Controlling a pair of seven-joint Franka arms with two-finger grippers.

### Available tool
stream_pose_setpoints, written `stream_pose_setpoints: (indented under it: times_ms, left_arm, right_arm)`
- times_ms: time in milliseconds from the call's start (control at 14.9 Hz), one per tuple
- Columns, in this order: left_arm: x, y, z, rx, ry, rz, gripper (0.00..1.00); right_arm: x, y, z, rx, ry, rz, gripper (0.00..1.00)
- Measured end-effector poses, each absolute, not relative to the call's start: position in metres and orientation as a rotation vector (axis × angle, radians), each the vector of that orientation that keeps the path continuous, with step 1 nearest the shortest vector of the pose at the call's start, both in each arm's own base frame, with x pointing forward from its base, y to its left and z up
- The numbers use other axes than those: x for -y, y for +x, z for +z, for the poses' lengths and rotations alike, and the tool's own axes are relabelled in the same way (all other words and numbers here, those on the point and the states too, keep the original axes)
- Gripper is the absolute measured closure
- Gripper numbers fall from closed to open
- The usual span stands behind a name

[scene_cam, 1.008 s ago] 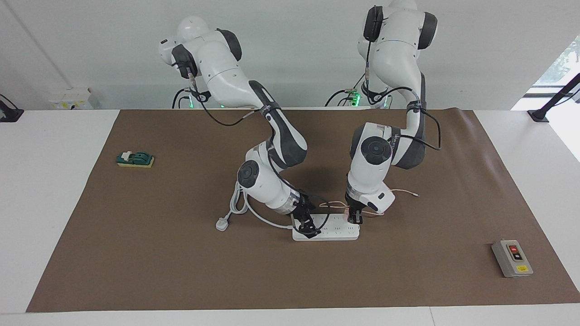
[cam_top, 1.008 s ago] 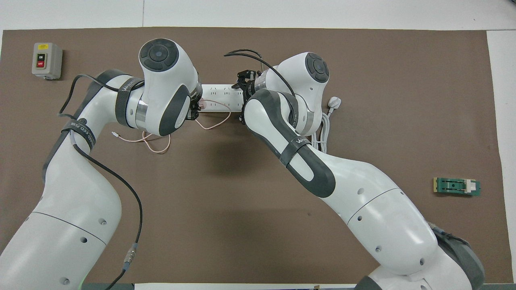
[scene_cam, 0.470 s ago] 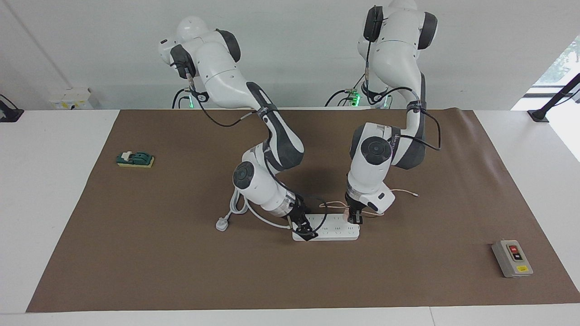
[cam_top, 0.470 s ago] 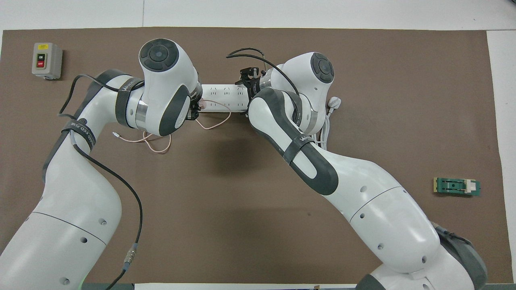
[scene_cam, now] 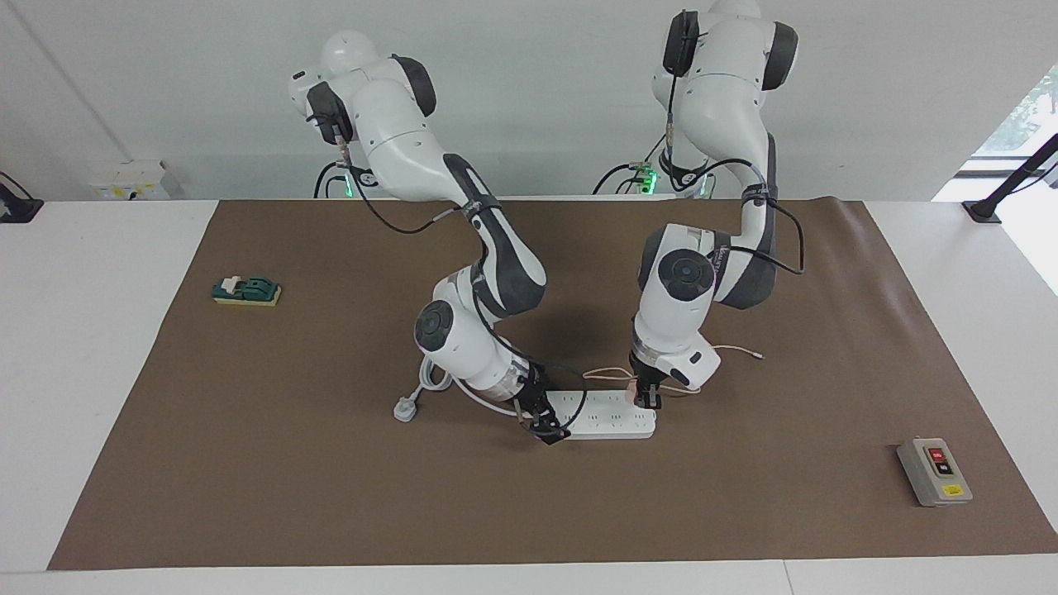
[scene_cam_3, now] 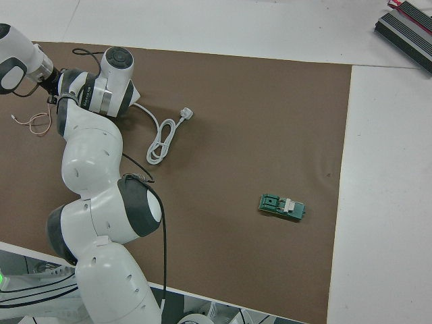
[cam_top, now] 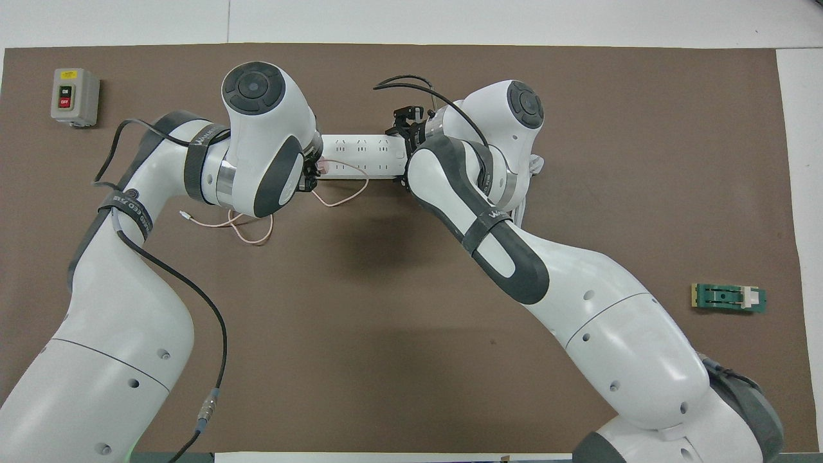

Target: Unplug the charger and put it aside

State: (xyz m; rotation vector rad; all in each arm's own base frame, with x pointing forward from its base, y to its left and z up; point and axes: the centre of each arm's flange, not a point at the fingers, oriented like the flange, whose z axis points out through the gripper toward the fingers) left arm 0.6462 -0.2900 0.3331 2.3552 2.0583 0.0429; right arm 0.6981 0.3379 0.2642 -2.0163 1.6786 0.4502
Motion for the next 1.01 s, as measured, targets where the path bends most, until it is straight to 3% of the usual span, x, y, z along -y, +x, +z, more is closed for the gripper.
stream_pose_setpoints:
  times_ms: [605, 806, 1008]
  left_arm:
    - [0.290, 0.646, 0.333, -2.058, 2.355, 0.043, 0.68]
    - [0.290, 0.646, 0.333, -2.058, 2.355, 0.044, 0.68]
    - [0.290, 0.646, 0.333, -2.058, 2.355, 0.045, 0.68]
  right_arm:
    - [-0.324, 0.701, 0.257, -1.741, -1.880, 0.564, 0.00]
    - [-0.324, 0.701, 0.257, -1.744, -1.879, 0.573, 0.07]
    - [-0.323, 0.701, 0.257, -1.745, -1.876, 0.576, 0.07]
